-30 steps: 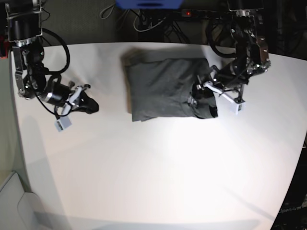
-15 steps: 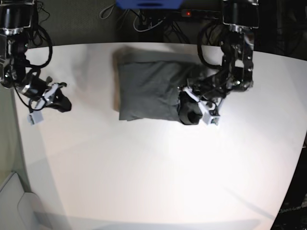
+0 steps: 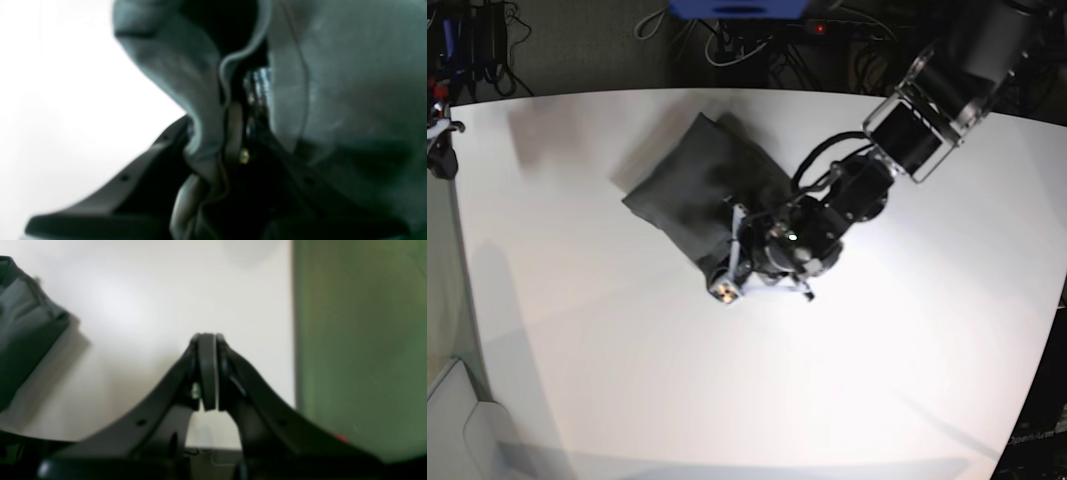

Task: Layout the t-shirt on the table in an organized manner, then fold the t-shirt properly
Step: 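Grasp the folded shirt with the left gripper and fold its end under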

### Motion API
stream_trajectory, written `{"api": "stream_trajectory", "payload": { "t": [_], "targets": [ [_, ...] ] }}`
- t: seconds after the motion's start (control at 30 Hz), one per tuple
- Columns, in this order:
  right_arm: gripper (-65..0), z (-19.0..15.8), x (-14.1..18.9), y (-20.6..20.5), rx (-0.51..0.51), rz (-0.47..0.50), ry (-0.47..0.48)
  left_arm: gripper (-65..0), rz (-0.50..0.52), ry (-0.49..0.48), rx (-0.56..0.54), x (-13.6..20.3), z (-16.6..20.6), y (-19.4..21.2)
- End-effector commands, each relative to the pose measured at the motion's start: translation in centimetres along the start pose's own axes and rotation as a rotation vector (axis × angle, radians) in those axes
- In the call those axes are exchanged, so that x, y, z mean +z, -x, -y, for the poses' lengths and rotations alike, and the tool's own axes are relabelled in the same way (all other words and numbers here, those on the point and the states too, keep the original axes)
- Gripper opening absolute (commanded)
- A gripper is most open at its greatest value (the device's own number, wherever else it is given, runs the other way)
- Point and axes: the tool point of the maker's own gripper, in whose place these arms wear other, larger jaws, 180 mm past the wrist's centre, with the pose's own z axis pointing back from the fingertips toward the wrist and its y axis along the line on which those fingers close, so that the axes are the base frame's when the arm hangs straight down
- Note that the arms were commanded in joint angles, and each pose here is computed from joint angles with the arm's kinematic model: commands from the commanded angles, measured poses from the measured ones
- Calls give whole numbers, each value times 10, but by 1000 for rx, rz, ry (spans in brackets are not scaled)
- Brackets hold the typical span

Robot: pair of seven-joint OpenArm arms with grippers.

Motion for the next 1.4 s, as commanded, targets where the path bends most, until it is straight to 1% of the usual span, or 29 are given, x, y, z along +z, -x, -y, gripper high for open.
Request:
{"api": "stream_trajectory", "payload": {
  "t": [0.0, 0.07, 0.1, 0.17, 0.3, 0.37, 0.53, 0.67, 0.7, 0.73, 0.77, 0.83, 0.97, 1.0, 1.07, 1.13, 1.2, 1.27, 1.37],
  "targets": [
    [-650, 7, 11, -15, 19, 46, 13, -635, 21, -21, -84, 0, -2, -17],
    [-650, 18, 24, -10, 5, 45, 56, -635, 25, -34, -210, -7, 6, -24],
    [-650, 24, 31, -5, -6, 41, 76, -635, 38, -35, -256, -10, 12, -33],
    [-650, 29, 39, 2, -22, 34, 99, -635, 47, -42, -304, -16, 14, -40],
    [-650, 31, 48, 19, -56, 14, 123, -633, 100, -68, -415, -23, 20, -57],
    [-650, 30, 49, 22, -61, 8, 122, -632, 125, -81, -451, -22, 24, -67],
    [-650, 26, 49, 32, -74, -10, 117, -632, 133, -121, -510, -21, 27, -79],
    [-650, 18, 49, 23, -44, 6, 104, -628, 129, -147, -550, -21, 25, -79],
    [-650, 15, 49, 22, -41, 11, 102, -614, 129, -153, -556, -21, 24, -80],
    [-650, 12, 49, 19, -33, 17, 97, -580, 128, -158, -560, -20, 23, -80],
    [-650, 10, 49, 16, -22, 23, 94, -529, 128, -163, -563, -20, 22, -80],
    [-650, 5, 49, 10, -4, 35, 86, -388, 126, -173, -576, -20, 21, -80],
    [-650, -1, 49, 2, 18, 50, 77, -159, 134, -203, -603, -17, 17, -85],
    [-650, -1, 49, 2, 18, 50, 77, -114, 135, -209, -608, -16, 16, -85],
    [-650, -1, 48, 3, 18, 49, 76, -49, 138, -215, -613, -16, 16, -87],
    [-650, -2, 48, 2, 19, 50, 75, -18, 156, -224, -604, -12, 14, -92],
    [-650, -5, 46, 3, 19, 47, 64, -14, 212, -244, -560, 1, 6, -110],
    [-650, -14, 41, -2, 35, 55, 40, -14, 268, -267, -470, 18, -10, -120],
    [-650, -34, 36, -14, 83, 74, -6, -14, 397, -321, -317, 58, -40, -141]
  ]
}}
